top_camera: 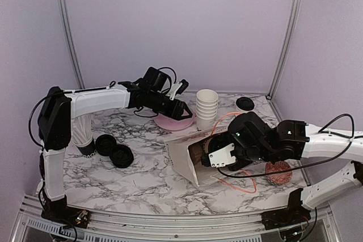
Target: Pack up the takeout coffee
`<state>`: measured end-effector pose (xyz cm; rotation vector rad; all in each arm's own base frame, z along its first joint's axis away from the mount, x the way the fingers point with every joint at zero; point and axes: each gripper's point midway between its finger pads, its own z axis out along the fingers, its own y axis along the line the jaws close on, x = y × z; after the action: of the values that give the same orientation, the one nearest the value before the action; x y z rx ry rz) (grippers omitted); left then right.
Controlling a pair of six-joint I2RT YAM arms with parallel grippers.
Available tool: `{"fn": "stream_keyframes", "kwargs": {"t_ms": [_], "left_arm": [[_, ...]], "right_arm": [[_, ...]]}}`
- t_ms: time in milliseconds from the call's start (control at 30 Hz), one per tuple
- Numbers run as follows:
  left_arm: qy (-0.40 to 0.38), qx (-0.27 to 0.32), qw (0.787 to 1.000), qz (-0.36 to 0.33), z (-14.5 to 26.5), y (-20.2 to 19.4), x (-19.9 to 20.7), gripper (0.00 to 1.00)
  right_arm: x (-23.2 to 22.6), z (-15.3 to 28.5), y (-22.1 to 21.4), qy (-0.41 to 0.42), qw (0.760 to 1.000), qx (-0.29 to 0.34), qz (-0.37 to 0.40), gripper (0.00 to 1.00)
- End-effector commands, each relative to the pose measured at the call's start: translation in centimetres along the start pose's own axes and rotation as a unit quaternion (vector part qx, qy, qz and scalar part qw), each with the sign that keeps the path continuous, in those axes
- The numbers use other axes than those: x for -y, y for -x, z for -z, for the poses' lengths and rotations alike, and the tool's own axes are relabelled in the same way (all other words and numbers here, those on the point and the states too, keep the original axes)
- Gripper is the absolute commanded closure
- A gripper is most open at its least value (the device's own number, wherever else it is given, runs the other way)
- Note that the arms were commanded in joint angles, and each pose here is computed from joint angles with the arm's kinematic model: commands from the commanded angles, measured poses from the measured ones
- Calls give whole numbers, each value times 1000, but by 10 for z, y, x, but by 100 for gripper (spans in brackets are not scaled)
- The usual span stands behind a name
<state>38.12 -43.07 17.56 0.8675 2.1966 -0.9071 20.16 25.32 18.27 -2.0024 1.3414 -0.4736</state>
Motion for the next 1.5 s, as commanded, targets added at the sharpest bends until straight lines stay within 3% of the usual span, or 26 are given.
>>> {"fn": "stream_keyframes", "kwargs": {"t_ms": [0, 400, 1467], "left_arm": [[-25, -16, 999, 20, -14, -8, 4, 42], [-37, -45, 998, 39, -29, -29, 0, 42], [-46, -58, 996, 41, -34, -38, 1, 43]], "right_arm": [[11, -4, 6, -17, 999, 16, -26, 49], [11, -18, 1, -16, 999, 9, -34, 50], [8, -48, -5, 8, 998, 8, -54, 50]]}}
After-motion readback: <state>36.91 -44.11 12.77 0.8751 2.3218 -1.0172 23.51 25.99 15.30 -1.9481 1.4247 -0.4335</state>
